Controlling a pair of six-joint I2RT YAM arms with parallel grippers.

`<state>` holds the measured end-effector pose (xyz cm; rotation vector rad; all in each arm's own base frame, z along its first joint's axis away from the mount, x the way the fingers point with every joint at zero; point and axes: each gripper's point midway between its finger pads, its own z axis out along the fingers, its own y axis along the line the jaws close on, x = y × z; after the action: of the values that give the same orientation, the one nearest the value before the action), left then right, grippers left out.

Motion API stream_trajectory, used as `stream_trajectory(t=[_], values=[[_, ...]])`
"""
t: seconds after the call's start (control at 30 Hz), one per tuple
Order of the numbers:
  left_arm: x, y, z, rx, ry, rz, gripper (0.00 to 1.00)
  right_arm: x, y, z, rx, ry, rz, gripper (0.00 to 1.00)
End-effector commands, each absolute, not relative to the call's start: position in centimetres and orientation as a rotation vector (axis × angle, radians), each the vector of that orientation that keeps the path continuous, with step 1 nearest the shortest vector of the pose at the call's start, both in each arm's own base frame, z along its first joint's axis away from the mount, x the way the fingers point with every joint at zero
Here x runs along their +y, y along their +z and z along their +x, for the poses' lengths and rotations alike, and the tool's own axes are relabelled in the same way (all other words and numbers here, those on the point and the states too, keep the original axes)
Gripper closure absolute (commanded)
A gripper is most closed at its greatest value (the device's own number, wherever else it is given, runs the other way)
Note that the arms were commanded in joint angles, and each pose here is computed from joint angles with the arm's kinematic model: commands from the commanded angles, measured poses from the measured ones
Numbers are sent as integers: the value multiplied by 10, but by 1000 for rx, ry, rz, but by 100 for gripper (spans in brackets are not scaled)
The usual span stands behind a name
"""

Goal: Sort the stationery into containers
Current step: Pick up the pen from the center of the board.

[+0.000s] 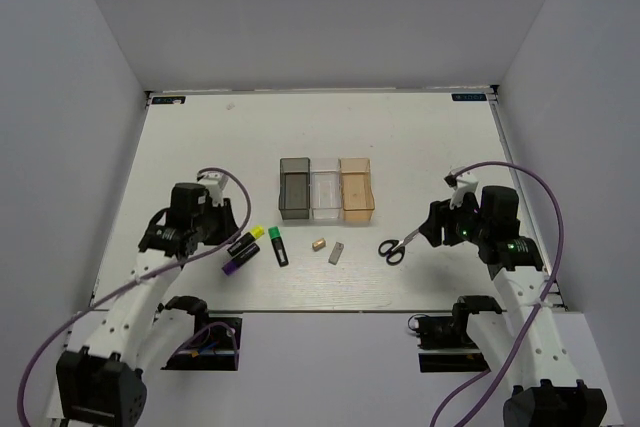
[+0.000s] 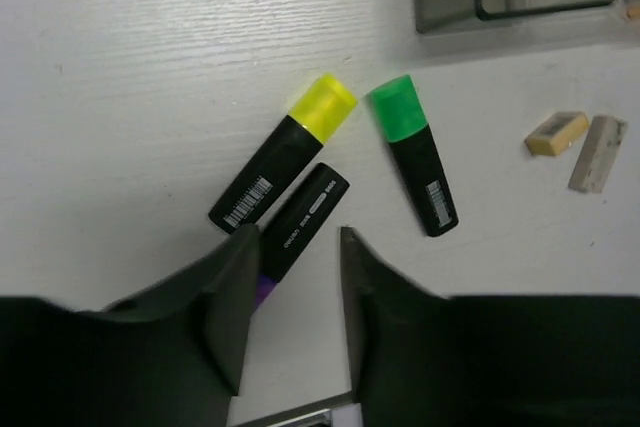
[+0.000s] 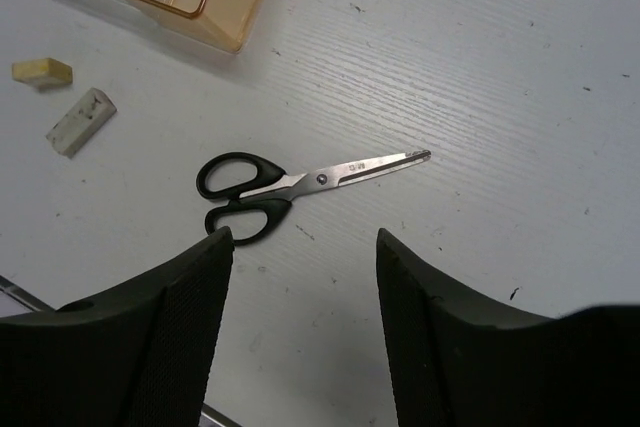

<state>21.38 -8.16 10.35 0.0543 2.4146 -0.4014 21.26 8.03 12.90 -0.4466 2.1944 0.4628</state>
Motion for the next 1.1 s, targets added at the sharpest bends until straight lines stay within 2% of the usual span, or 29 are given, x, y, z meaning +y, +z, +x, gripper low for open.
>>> stream_trajectory(t=[0.0,0.07,0.3,0.63,0.83,1.07], values=[[-77,97,220,2517,-297,145,47,84,138,212,2175,483,-481,38],[-90,97,220,2532,-312,279,38,85,139,212,2174,486,-481,37],[-91,67,239,2581,-204,469,38,86,140,209,2196,508,-473,32],[-97,51,267,2555,-109,547,41,91,143,206,2196,542,-485,31],[-100,34,267,2595,-105,566,41,91,144,205,2196,543,-490,30],[-90,19,263,2636,-30,564,50,91,144,204,2198,546,-485,27]])
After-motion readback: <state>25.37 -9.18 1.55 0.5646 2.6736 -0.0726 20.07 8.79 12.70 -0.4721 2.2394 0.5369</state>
